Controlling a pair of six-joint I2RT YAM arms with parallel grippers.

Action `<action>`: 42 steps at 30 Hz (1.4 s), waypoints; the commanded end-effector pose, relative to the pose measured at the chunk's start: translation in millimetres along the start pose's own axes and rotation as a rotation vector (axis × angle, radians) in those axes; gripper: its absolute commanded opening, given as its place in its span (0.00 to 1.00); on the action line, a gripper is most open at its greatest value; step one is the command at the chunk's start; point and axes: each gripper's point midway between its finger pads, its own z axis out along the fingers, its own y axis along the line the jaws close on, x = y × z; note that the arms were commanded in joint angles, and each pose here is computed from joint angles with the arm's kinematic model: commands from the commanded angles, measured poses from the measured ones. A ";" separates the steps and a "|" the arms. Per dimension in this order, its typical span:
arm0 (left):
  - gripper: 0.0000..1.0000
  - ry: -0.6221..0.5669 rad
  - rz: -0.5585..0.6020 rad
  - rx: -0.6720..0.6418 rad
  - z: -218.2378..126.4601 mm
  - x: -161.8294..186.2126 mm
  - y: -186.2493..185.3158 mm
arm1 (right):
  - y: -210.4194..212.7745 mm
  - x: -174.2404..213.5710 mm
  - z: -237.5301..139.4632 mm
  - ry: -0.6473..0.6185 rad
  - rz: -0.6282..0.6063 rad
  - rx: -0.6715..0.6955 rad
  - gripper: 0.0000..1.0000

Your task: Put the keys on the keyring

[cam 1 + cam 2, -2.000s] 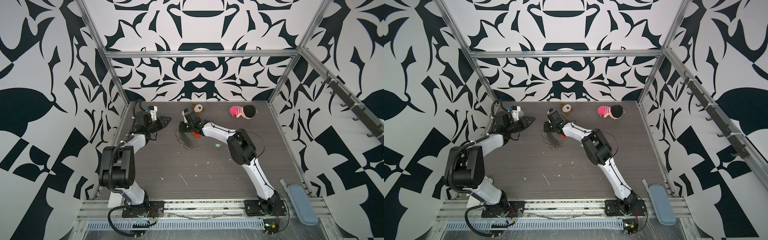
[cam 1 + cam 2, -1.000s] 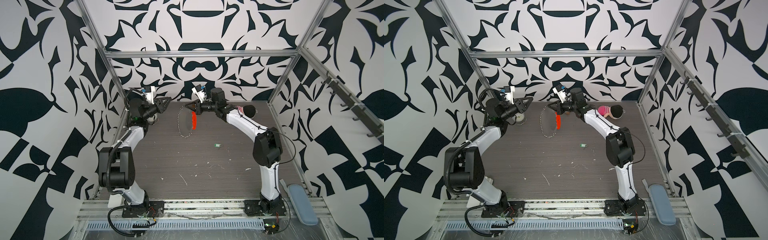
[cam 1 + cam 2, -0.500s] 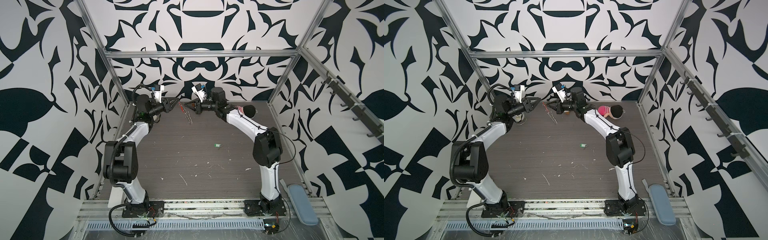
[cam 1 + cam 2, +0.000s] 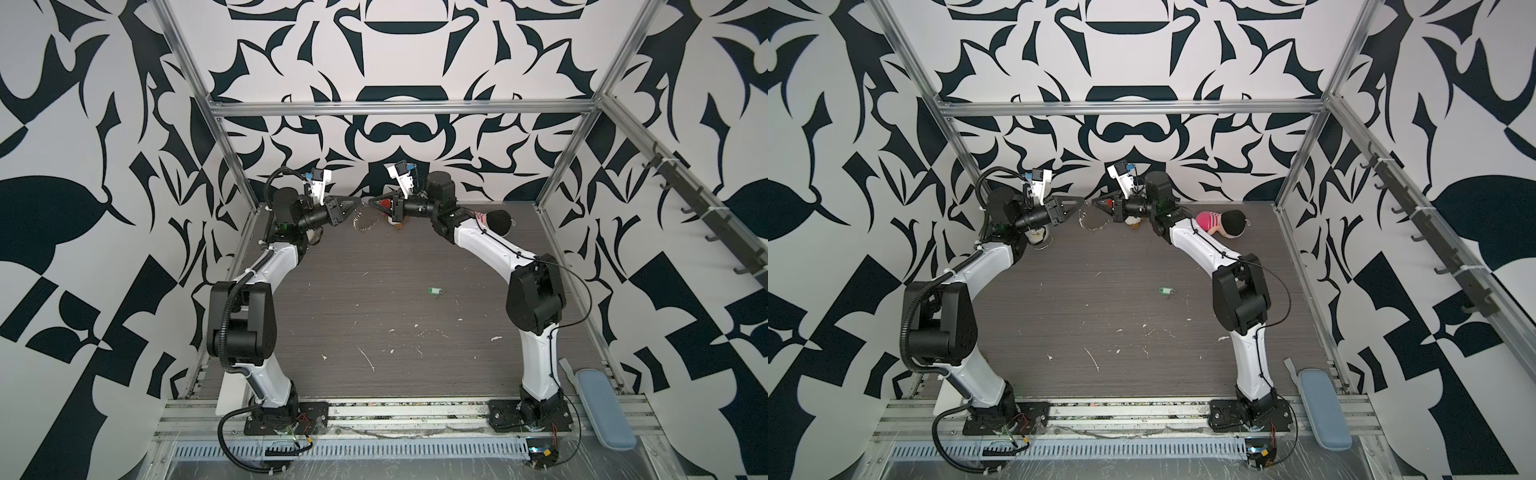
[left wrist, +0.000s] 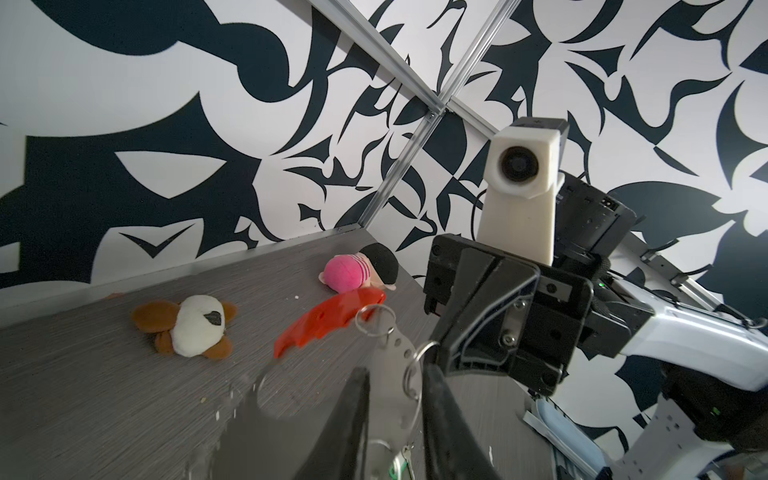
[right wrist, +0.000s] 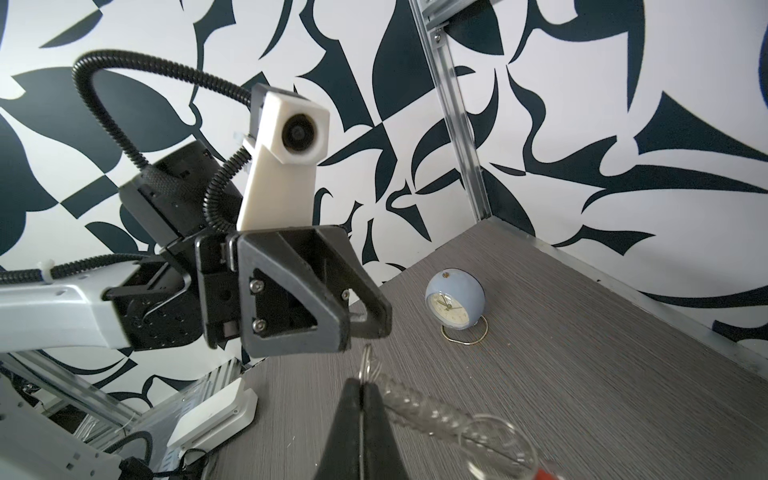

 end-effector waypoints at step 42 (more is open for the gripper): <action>0.26 -0.002 -0.061 0.145 10.7 -12.8 -14.6 | 43.4 -50.8 -7.1 -0.100 -0.087 -0.094 0.00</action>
